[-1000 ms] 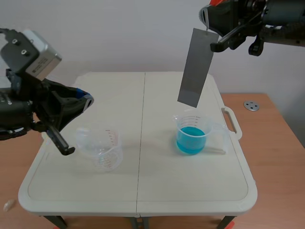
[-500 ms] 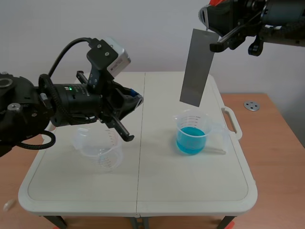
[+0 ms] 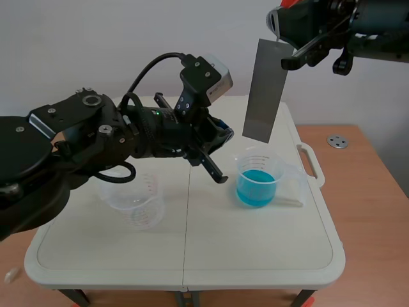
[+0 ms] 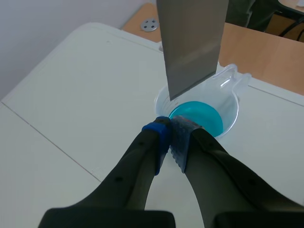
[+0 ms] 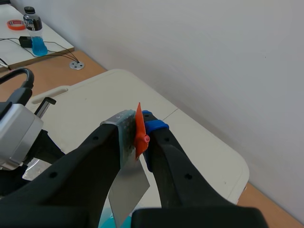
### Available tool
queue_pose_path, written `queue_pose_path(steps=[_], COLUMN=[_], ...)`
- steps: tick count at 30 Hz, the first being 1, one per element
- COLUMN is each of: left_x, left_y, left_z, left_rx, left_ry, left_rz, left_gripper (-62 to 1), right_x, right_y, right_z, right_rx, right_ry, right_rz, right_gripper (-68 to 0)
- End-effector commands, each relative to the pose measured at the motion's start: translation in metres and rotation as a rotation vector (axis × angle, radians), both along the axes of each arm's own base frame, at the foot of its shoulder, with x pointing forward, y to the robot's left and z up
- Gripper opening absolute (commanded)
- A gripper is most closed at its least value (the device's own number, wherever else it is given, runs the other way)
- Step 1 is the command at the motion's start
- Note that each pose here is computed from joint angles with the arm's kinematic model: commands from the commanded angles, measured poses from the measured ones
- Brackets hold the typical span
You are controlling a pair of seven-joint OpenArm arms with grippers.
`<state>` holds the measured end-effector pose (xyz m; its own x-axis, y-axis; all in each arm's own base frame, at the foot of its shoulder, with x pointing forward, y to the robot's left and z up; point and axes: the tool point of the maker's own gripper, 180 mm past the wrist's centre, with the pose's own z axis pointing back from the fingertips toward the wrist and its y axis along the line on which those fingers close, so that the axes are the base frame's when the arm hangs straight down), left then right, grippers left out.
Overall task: Hold the metal plate by the orange handle, dip it into the blue solution, take it out and point at it, then put the plate back in the beaker on the left.
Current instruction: 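Raise the plate and point at it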
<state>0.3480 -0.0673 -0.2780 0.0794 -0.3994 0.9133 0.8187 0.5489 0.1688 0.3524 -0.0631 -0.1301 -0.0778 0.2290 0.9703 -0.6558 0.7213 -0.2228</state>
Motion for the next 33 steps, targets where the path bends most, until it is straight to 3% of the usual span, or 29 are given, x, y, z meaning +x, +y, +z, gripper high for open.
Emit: queue_pose_path(steps=[1, 33], left_x=[0.0022, 0.0032], left_y=[-0.0055, 0.0017], left_z=[0.0137, 0.0082], left_rx=[-0.032, -0.027], left_ry=[-0.029, -0.025], left_rz=[-0.009, 0.017], left_gripper=[-59.1, -59.0], right_x=[-0.0018, -0.0019], right_y=[0.0016, 0.0018], right_z=[0.0175, 0.0181], right_rx=[0.015, 0.018], right_ry=[-0.055, -0.055], right_rz=[0.017, 0.019], right_gripper=[-66.2, -66.2])
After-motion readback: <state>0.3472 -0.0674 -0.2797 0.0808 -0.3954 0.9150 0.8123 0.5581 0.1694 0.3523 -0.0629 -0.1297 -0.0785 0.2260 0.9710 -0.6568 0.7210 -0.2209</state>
